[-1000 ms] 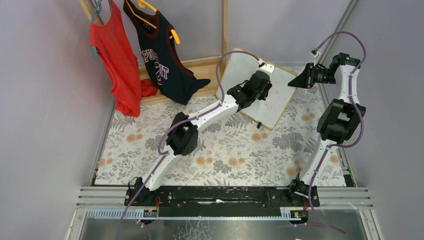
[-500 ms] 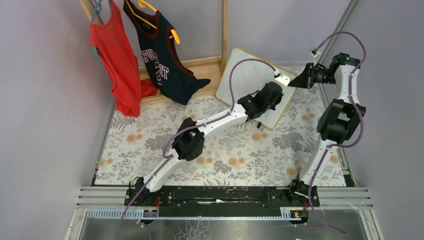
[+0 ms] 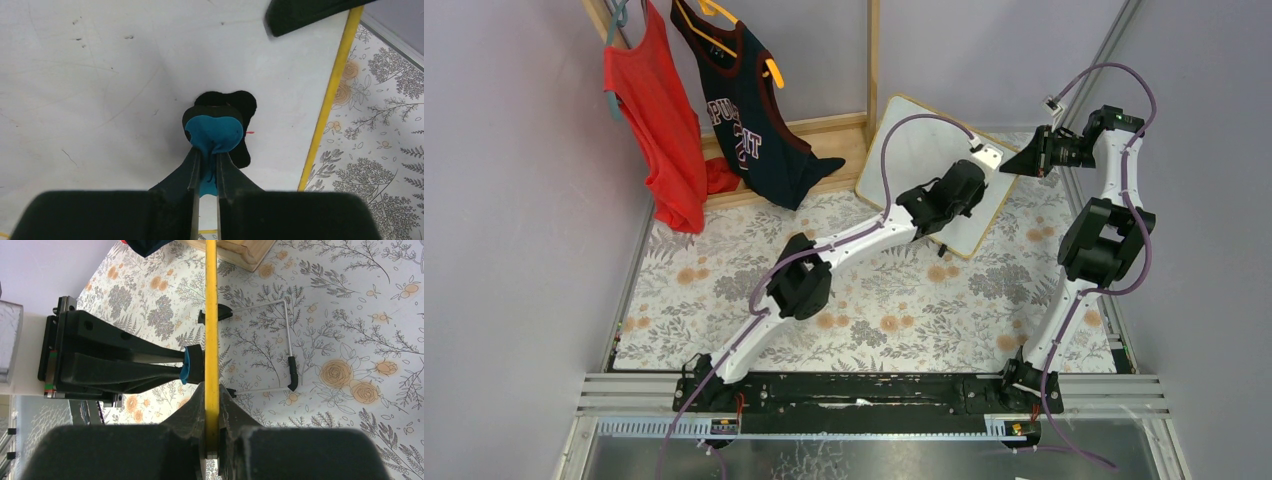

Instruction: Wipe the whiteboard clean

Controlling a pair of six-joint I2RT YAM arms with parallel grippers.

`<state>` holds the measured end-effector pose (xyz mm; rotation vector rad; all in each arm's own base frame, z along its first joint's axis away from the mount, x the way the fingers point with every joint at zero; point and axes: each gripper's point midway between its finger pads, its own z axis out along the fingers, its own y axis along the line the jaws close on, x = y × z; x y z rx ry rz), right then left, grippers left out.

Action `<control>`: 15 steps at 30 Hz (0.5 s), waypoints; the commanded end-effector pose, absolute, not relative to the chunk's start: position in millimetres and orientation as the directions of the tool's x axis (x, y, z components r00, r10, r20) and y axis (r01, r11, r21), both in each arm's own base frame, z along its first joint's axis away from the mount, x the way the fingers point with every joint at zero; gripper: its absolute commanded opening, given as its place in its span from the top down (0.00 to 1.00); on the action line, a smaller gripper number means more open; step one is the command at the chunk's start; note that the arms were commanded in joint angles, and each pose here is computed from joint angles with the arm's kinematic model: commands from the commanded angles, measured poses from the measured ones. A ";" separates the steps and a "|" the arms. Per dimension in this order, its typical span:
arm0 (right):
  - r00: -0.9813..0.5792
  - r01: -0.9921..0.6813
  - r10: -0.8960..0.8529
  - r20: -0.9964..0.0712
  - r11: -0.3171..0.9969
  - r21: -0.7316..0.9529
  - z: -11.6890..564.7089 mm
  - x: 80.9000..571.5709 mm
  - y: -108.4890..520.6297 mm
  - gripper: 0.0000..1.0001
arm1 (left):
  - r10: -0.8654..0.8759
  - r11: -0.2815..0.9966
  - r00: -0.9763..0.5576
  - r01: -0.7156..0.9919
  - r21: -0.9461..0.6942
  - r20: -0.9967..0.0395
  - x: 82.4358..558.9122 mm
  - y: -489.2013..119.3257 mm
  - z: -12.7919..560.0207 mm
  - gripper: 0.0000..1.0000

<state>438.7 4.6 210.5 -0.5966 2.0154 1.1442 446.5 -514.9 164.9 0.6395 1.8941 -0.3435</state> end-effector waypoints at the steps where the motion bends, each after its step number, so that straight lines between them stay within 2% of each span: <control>1: -0.635 -0.702 -0.136 -0.760 0.512 0.495 188.2 433.3 7.2 1.00 | 0.217 0.884 -0.258 0.460 0.078 -0.941 498.1 -471.8 189.3 1.00; 8: -0.639 -0.698 -0.134 -0.757 0.514 0.498 186.8 434.6 6.9 1.00 | 0.211 0.886 -0.280 0.459 0.063 -0.936 500.8 -462.8 186.9 1.00; 15: -0.639 -0.700 -0.138 -0.757 0.514 0.497 186.8 434.2 7.7 1.00 | 0.258 0.827 -0.239 0.556 0.086 -0.936 449.9 -520.3 177.5 1.00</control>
